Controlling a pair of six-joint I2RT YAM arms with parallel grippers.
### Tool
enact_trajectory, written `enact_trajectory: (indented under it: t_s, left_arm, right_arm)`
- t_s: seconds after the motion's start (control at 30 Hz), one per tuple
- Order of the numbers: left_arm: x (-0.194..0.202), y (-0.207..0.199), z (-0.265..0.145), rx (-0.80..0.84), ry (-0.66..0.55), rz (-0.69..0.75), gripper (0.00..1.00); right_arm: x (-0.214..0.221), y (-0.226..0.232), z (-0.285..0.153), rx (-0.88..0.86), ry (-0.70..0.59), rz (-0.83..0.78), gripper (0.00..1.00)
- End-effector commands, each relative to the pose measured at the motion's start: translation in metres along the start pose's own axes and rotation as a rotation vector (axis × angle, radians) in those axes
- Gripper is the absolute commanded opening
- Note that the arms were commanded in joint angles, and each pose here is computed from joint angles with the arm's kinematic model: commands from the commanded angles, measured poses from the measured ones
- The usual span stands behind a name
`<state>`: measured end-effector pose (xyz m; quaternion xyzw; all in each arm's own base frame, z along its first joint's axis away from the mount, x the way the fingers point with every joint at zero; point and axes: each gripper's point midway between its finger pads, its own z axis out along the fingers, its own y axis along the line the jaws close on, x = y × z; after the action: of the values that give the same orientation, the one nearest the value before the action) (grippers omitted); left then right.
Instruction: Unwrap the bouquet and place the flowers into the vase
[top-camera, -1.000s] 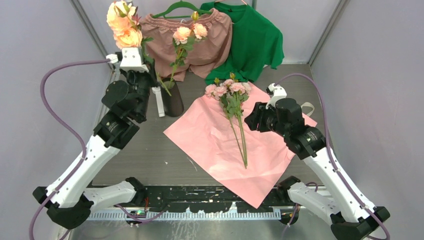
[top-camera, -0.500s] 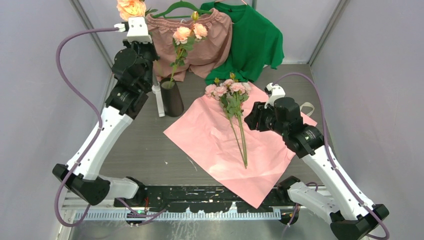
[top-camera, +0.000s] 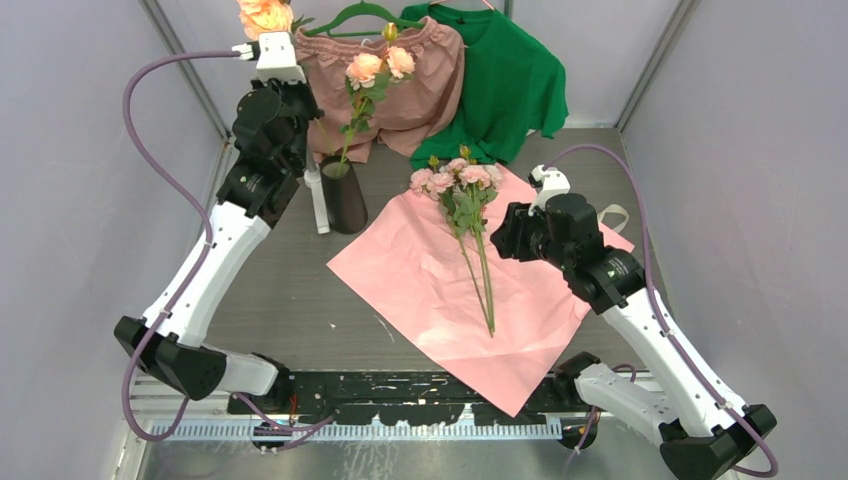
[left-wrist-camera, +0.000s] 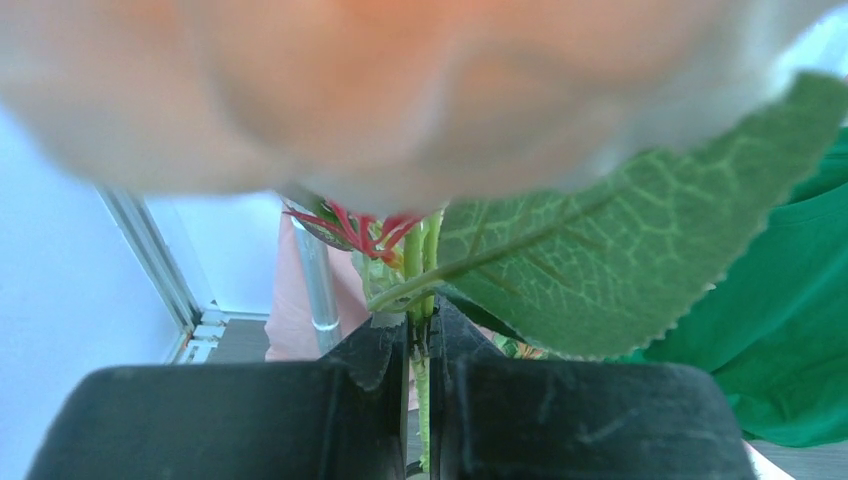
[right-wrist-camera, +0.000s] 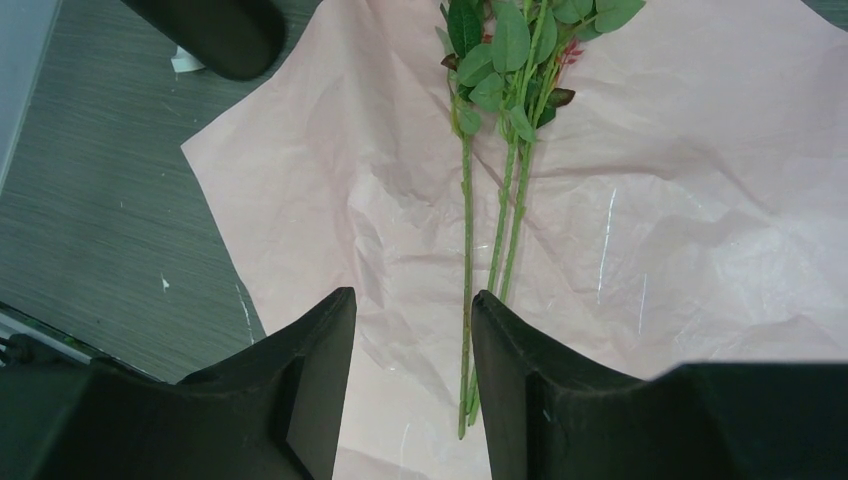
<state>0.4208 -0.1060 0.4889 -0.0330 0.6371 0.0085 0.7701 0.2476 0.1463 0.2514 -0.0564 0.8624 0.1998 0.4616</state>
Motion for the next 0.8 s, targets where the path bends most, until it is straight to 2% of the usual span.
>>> enact_trajectory:
  t_s: [0.0, 0.33, 0.77]
  left_arm:
    - [-0.006, 0.006, 0.0, -0.005, -0.023, -0.064, 0.0]
    - [0.07, 0.019, 0.012, -0.046, 0.102, -0.09, 0.0]
    - [0.148, 0.023, 0.028, -0.074, 0.266, -0.094, 0.0]
  right_arm:
    - [-0.018, 0.004, -0.001, -0.01, -0.064, -0.014, 0.52]
    - [-0.014, 0.003, 0.001, -0.003, -0.052, -0.014, 0.52]
    - [-0.011, 0.004, 0.007, -0.012, -0.033, -0.013, 0.52]
